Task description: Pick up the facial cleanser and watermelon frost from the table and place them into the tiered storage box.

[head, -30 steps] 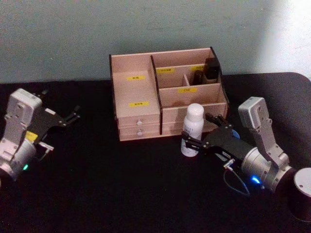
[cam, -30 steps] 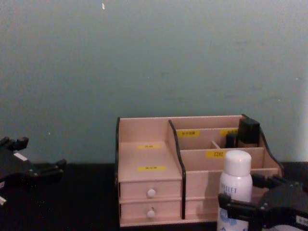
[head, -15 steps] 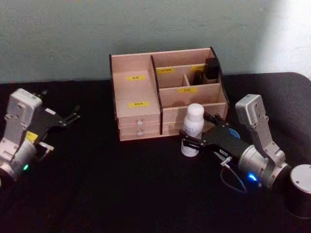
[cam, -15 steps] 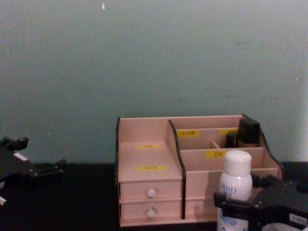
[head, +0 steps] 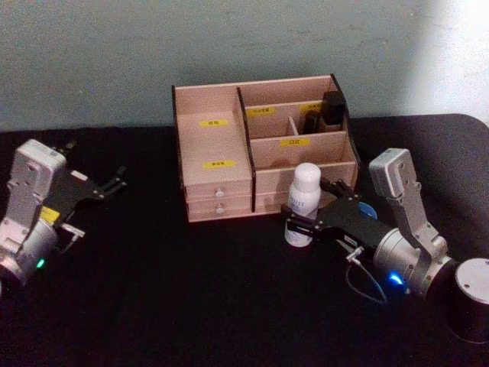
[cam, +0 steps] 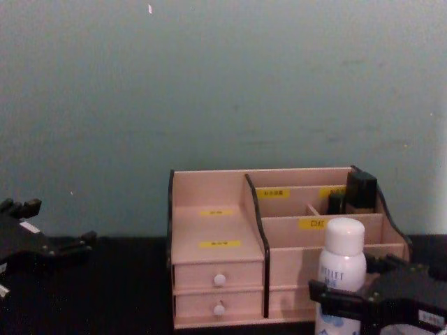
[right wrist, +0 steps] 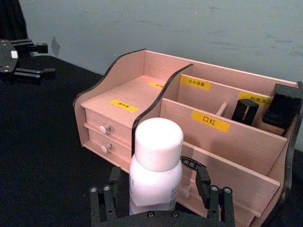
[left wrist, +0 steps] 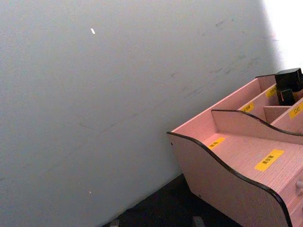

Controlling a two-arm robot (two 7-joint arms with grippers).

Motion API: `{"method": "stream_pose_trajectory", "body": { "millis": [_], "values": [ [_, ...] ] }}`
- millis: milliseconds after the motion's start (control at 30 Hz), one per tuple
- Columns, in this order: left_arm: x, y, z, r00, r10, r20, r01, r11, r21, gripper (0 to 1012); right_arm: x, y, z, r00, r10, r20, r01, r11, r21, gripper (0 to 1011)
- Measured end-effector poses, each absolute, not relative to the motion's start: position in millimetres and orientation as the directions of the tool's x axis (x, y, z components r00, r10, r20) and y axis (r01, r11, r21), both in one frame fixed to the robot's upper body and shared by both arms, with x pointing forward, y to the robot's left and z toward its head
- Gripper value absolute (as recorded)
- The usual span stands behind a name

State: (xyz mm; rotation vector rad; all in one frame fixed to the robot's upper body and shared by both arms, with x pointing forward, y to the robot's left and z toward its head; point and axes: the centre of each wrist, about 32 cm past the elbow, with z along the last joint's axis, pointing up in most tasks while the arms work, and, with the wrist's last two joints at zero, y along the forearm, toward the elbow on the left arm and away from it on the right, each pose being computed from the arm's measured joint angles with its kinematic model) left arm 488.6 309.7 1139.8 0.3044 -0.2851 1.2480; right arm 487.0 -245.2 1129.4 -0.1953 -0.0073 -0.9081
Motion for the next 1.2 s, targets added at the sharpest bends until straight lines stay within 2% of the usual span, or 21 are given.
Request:
{"method": "stream_pose_trajectory", "body": {
  "millis": [267, 400, 633, 733, 1200],
  "values": [
    [488.6, 309.7, 1139.8, 0.292, 0.880, 0.374, -0.955, 0.287, 0.070, 1001, 486.7, -245.1, 1129.4, 0.616, -0.782, 0.089, 0.784, 0.599, -0.165, 985],
    [488.6, 309.7, 1139.8, 0.292, 0.880, 0.374, -0.955, 0.287, 0.070, 1001, 486.6, -245.1, 1129.3, 0.616, -0.782, 0.089, 0.784, 0.599, -0.165, 862],
    [488.6, 309.7, 1139.8, 0.292, 0.880, 0.374, -0.955, 0.287, 0.070, 1001, 486.5, -245.0, 1129.4, 0.616, -0.782, 0.089, 0.784, 0.599, -0.164, 704],
    [488.6, 309.7, 1139.8, 0.292, 0.880, 0.374, -0.955, 0.287, 0.070, 1001, 486.5, -245.1, 1129.4, 0.616, -0.783, 0.089, 0.784, 0.599, -0.164, 599],
    [488.6, 309.7, 1139.8, 0.292, 0.880, 0.374, -0.955, 0.287, 0.070, 1001, 486.4, -245.4, 1129.9, 0.616, -0.783, 0.090, 0.784, 0.599, -0.162, 589]
  ]
}}
